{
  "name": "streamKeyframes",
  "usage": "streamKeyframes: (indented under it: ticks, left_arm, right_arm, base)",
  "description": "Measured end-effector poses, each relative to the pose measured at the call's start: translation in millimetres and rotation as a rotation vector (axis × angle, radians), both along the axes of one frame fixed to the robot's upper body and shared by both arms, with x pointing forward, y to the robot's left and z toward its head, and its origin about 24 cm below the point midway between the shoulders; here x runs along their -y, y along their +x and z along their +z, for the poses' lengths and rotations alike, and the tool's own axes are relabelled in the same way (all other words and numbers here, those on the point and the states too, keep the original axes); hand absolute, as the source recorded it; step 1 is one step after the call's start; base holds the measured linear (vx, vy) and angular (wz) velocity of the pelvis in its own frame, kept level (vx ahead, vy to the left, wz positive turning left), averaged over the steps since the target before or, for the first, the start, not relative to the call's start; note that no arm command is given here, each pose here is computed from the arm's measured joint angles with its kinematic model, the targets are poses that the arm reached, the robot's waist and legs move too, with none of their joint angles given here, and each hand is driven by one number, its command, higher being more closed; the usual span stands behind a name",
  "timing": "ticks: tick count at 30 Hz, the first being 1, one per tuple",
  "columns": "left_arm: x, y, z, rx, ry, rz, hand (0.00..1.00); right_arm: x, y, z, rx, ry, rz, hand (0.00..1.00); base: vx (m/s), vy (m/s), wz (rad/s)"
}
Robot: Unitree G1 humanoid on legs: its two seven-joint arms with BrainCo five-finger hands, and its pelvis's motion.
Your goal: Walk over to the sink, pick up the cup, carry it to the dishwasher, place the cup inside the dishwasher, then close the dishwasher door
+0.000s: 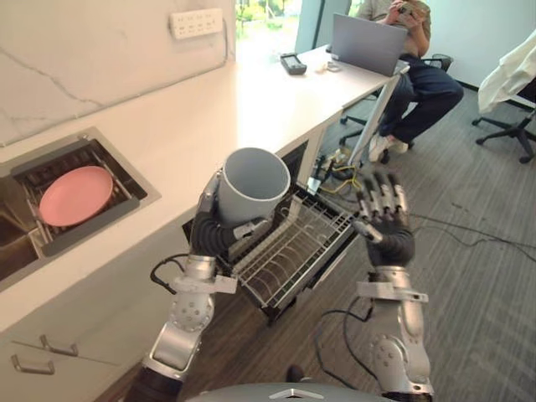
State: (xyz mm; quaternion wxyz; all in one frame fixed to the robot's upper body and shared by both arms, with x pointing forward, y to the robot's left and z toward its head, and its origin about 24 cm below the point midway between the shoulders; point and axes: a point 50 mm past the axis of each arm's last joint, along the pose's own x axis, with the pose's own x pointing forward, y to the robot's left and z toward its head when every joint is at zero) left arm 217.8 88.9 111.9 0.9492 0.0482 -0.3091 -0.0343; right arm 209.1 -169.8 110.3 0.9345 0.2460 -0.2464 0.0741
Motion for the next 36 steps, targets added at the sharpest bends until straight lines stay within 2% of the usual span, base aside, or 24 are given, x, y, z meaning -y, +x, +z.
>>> streamKeyframes:
  ticks: [3,7,26,27,36]
  left_arm:
    - [8,0,-1,0.020,0.048,0.052,1.00]
    - [14,-1,-6,0.015,0.070,0.066,1.00]
    - [42,-1,-10,0.051,0.185,0.039,1.00]
    - [42,-1,-11,0.049,0.186,0.039,1.00]
    - [41,0,-17,0.033,0.212,0.061,1.00]
  right_arm:
    - [-29,3,9,0.048,-0.024,0.118,0.00]
    - [-42,3,15,0.071,-0.038,0.160,0.00]
    - [-75,5,14,-0.002,-0.023,0.279,0.00]
    - [-75,5,13,-0.006,-0.023,0.279,1.00]
    - [-76,5,10,-0.050,-0.036,0.271,1.00]
  base:
    - [-0.10,-0.012,0.01]
    - [-0.09,-0.008,-0.04]
    - [-0.07,-0.022,0.00]
    - [0.00,0.000,0.00]
    - [-0.01,-0.005,0.00]
